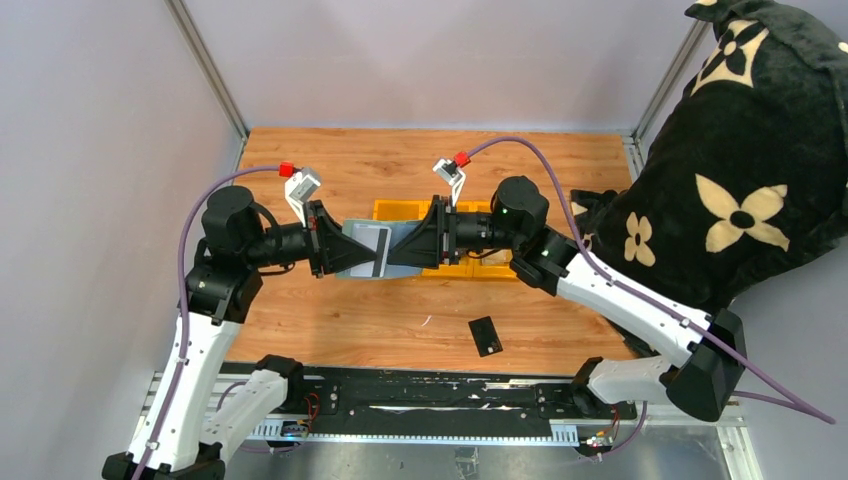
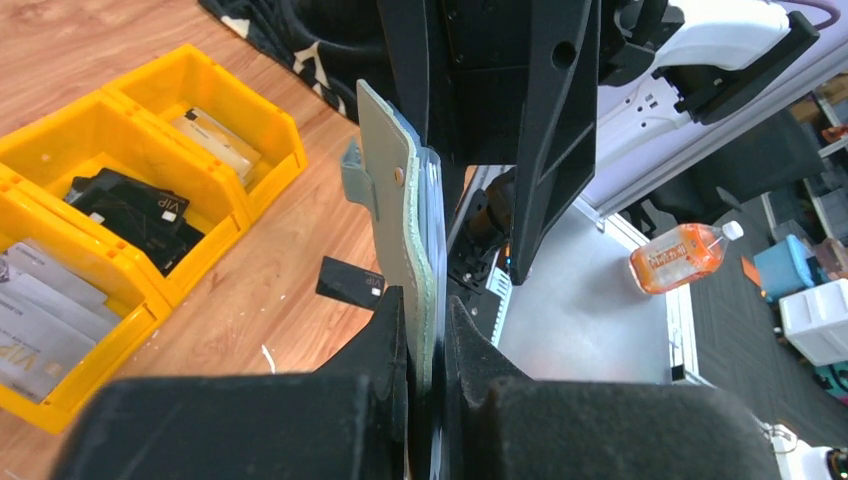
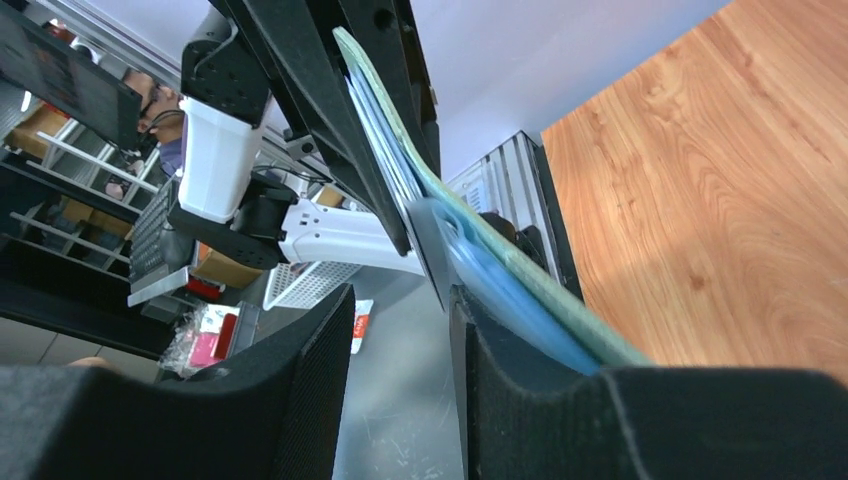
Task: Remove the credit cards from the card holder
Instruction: Remove the credit card from the card holder.
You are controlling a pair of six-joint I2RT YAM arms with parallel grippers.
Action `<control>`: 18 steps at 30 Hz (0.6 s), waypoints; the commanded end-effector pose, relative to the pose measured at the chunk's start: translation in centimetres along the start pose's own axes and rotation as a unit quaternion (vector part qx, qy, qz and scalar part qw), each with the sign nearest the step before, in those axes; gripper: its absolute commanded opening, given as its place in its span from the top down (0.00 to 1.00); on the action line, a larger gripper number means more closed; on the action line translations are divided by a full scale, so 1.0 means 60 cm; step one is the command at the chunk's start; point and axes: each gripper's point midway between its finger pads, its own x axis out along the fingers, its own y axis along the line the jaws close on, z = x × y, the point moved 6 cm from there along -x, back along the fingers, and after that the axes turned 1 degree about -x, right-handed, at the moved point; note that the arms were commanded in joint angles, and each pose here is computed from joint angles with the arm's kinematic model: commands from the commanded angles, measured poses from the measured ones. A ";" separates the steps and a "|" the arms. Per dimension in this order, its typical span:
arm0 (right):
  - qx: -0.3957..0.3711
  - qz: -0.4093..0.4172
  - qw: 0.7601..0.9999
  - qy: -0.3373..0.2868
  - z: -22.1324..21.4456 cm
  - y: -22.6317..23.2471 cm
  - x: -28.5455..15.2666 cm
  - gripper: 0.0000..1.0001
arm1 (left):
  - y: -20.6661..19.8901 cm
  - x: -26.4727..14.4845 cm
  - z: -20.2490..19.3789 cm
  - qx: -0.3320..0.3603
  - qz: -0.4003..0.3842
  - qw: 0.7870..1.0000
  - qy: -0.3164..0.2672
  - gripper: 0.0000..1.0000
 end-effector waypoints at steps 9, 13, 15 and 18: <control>0.024 0.061 0.998 -0.023 0.013 0.003 0.039 0.65 | -0.005 0.006 0.002 -0.020 -0.030 0.999 -0.005 0.99; 0.045 0.052 0.997 -0.026 0.014 -0.009 0.049 0.81 | -0.010 0.005 -0.006 -0.028 -0.048 0.998 0.005 0.93; 0.054 0.043 0.997 -0.029 0.015 -0.017 0.054 0.91 | -0.009 0.005 -0.009 -0.031 -0.050 0.998 0.007 0.91; 0.059 0.033 0.997 -0.029 0.014 -0.024 0.057 1.00 | -0.008 0.005 -0.012 -0.031 -0.046 0.998 0.006 0.89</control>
